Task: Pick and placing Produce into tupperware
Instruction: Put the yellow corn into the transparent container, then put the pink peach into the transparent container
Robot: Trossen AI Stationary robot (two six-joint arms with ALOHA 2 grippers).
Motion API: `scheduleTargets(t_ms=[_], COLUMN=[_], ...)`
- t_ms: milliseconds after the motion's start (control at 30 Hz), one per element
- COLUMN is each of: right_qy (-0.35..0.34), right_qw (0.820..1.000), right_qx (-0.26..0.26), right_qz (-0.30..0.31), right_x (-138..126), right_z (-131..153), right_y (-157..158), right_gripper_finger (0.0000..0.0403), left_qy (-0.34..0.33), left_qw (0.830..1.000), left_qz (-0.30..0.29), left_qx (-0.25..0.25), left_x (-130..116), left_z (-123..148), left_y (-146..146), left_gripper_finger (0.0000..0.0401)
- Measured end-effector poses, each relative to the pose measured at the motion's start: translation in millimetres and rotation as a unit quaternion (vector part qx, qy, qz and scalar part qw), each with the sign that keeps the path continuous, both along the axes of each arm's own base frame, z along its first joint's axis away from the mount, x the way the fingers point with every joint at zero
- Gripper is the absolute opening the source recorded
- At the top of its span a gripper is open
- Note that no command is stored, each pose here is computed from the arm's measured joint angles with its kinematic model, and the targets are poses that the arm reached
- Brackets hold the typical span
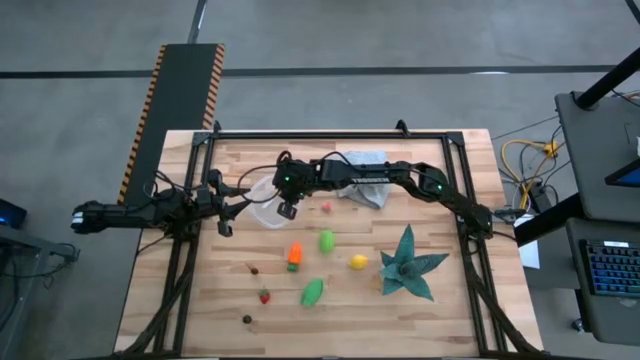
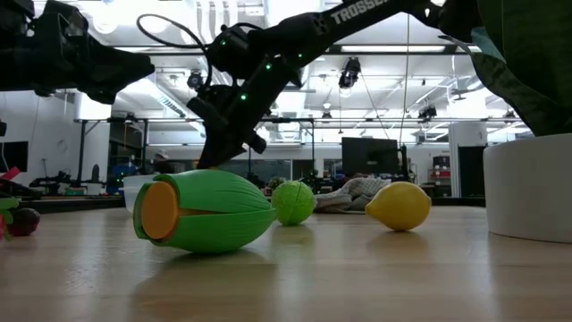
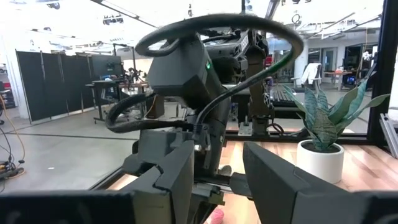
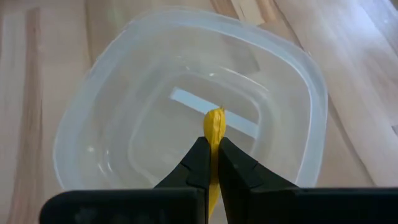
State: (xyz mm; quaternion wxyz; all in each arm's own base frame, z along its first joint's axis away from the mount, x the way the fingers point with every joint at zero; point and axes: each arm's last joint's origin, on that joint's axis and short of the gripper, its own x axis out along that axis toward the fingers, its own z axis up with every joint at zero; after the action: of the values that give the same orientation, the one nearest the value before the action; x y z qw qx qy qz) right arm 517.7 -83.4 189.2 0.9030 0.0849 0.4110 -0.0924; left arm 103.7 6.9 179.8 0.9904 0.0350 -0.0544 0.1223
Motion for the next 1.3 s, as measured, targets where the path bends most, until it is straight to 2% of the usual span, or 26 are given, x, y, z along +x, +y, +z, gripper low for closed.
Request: scheduleTargets(t_ms=[667, 1033, 1300], right_qy=[0.012, 0.011, -0.001], right_qw=[1.0, 1.0, 1.0], right_qx=[-0.004, 0.0, -0.004], right_qz=[0.005, 0.001, 0.004], right_x=[-2.8, -2.9, -6.1], right_z=[0.9, 1.4, 16.2], right_y=[-0.8, -0.7, -0.2], right_gripper_finger=[0.0018, 0.0107, 0.0141], left_qy=[0.001, 0.002, 0.002], left_qw=[1.0, 1.0, 1.0], left_qz=[0.0, 0.0, 0.0], left_qx=[0.0, 0.0, 0.0], left_x=[0.1, 0.1, 0.2], left_z=[-0.5, -0.7, -0.8], left_y=[0.0, 0.0, 0.0], left_gripper_finger=[0.0126, 0.0126, 0.0126])
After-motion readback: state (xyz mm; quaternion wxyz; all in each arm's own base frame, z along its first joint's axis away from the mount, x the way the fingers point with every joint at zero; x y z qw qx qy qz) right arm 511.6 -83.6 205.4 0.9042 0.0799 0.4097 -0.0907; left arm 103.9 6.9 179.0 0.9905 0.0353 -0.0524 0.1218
